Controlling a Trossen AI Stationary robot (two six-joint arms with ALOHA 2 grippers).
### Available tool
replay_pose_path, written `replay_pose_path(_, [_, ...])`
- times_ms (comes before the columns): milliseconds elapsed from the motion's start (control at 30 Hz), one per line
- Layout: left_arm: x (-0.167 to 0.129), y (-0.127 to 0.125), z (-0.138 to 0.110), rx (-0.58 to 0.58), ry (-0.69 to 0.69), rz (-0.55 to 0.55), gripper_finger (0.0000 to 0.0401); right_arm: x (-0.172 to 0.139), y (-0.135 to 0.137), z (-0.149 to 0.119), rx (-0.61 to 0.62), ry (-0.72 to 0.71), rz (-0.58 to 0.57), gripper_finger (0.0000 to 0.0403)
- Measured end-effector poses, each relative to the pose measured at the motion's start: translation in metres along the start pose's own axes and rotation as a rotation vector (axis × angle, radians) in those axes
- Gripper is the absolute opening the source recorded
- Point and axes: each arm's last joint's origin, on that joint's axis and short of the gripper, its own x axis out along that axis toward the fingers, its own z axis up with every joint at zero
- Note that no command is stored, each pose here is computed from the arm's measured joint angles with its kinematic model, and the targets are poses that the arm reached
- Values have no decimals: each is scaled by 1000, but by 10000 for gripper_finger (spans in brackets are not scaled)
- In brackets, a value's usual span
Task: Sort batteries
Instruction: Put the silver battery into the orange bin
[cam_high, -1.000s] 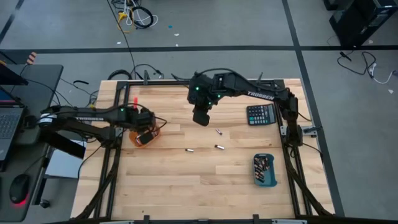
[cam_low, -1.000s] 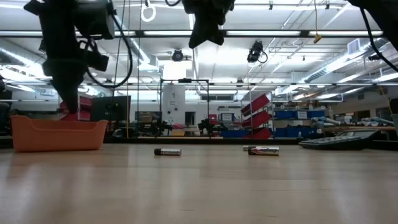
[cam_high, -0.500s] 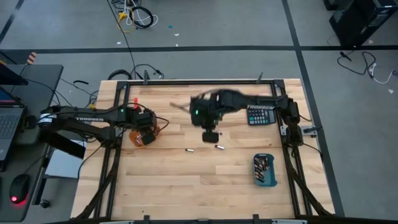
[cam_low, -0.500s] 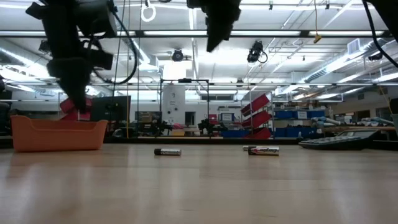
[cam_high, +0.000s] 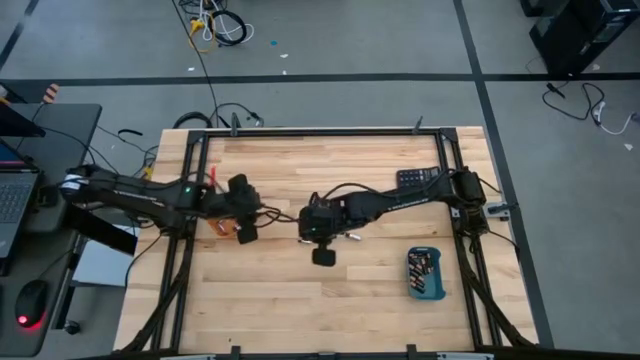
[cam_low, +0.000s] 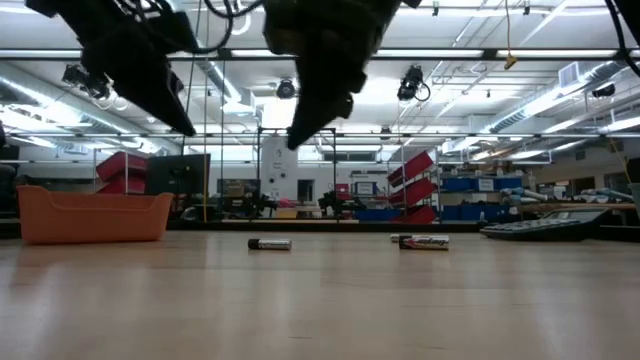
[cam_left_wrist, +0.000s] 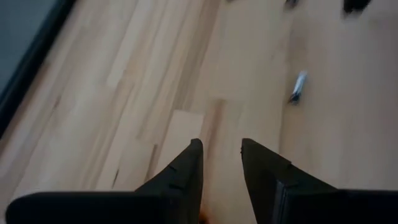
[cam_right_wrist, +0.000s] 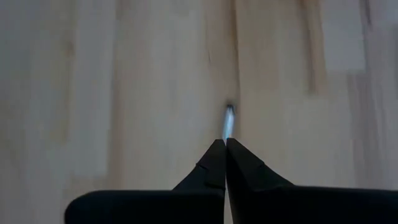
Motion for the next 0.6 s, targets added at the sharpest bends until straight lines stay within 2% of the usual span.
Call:
replay_pose_path(233, [-34, -24, -6, 9, -150, -45, 100, 1, 14, 17, 12, -216, 50, 1])
replay_pose_path(400, [-47, -40, -12, 21, -209, -65, 95, -3, 15, 30, 12, -363, 74, 1])
replay_pose_path(500, [-54, -50, -17, 16, -230, -87, 94, -3, 15, 29, 28, -345, 73, 4])
replay_pose_path(600, [-61, -58, -22, -1, -257, -105, 94, 0, 14, 20, 27, -259, 3, 15])
